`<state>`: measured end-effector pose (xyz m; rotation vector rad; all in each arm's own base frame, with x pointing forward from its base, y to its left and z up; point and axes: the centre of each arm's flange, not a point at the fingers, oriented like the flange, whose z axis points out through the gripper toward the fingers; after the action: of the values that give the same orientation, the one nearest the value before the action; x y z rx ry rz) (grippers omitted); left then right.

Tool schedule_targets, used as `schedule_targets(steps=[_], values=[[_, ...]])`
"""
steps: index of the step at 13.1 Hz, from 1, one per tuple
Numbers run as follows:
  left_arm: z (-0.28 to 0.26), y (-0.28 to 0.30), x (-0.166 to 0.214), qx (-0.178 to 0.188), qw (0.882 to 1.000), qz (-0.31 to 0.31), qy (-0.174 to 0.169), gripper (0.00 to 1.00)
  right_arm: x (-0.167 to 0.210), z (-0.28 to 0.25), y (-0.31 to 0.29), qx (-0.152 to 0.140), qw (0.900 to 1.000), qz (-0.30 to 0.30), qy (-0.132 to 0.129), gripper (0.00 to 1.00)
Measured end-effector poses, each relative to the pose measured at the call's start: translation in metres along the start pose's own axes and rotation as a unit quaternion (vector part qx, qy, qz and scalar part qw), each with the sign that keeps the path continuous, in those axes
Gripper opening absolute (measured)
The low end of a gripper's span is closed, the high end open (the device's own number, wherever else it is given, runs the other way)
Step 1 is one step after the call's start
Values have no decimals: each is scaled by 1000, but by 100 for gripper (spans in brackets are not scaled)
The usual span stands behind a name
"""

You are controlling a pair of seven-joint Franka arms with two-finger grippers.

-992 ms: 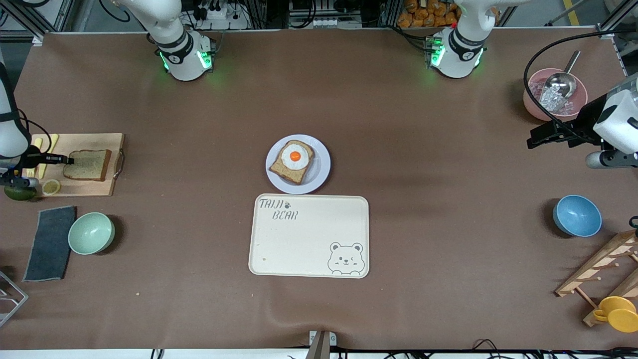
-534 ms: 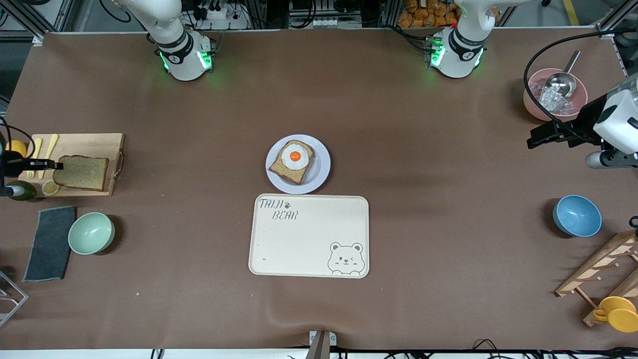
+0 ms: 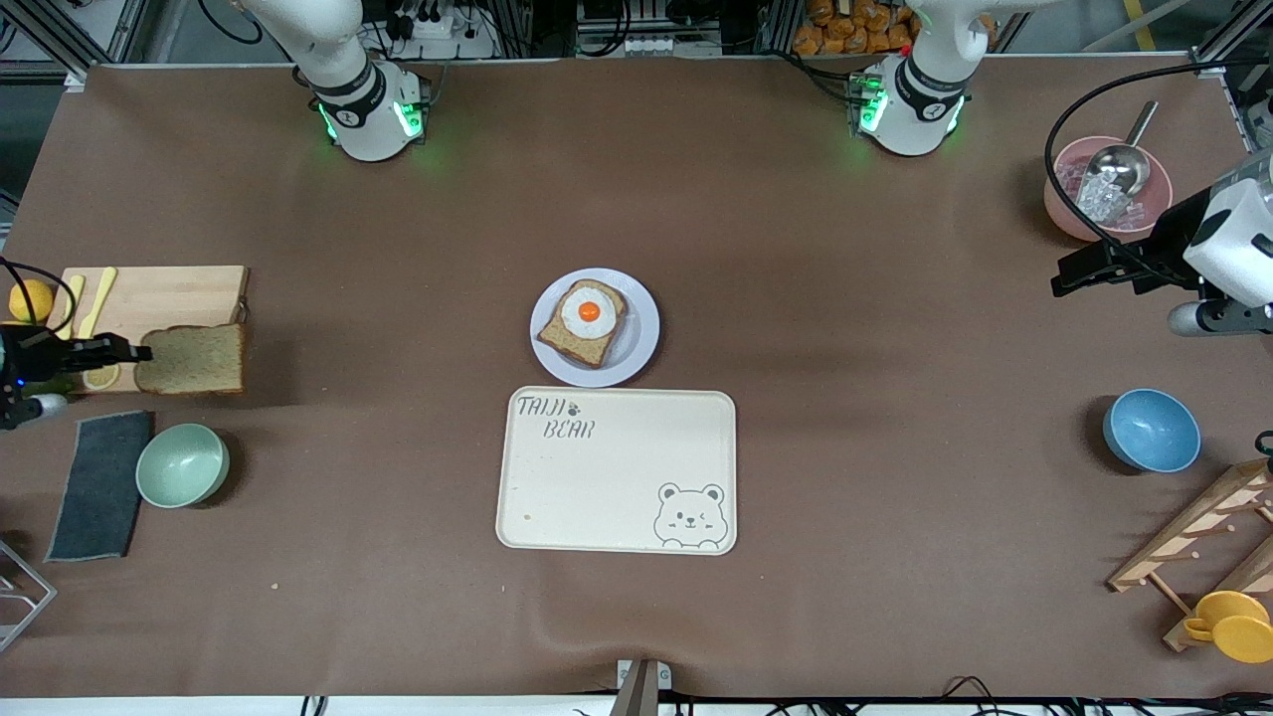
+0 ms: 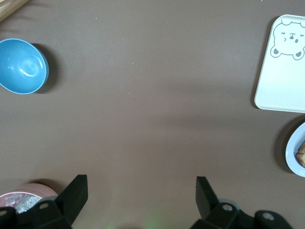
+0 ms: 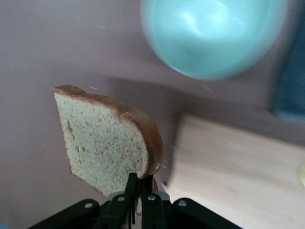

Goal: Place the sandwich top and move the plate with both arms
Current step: 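Carry the bread slice with the right gripper over the white plate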

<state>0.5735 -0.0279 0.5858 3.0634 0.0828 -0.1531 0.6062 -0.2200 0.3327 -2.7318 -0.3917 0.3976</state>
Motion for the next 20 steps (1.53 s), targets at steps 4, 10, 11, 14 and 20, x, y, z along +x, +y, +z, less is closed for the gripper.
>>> schedule_targets(steps=[4,10,11,14,20], values=[[0,1,0,-5,1000,0,0,100,78,18,-138,2,991,-134,-12,7],[1,0,1,-5,1000,-1,-1,100,164,126,-424,-26,934,-348,-71,7],[1,1,1,-5,1000,0,-1,100,167,148,-454,-24,925,-371,-83,7],[1,1,0,-5,1000,0,-1,100,167,194,-526,-33,898,-425,-108,7],[1,1,1,-6,1000,5,-2,100,187,258,-521,-19,887,-441,-135,7]])
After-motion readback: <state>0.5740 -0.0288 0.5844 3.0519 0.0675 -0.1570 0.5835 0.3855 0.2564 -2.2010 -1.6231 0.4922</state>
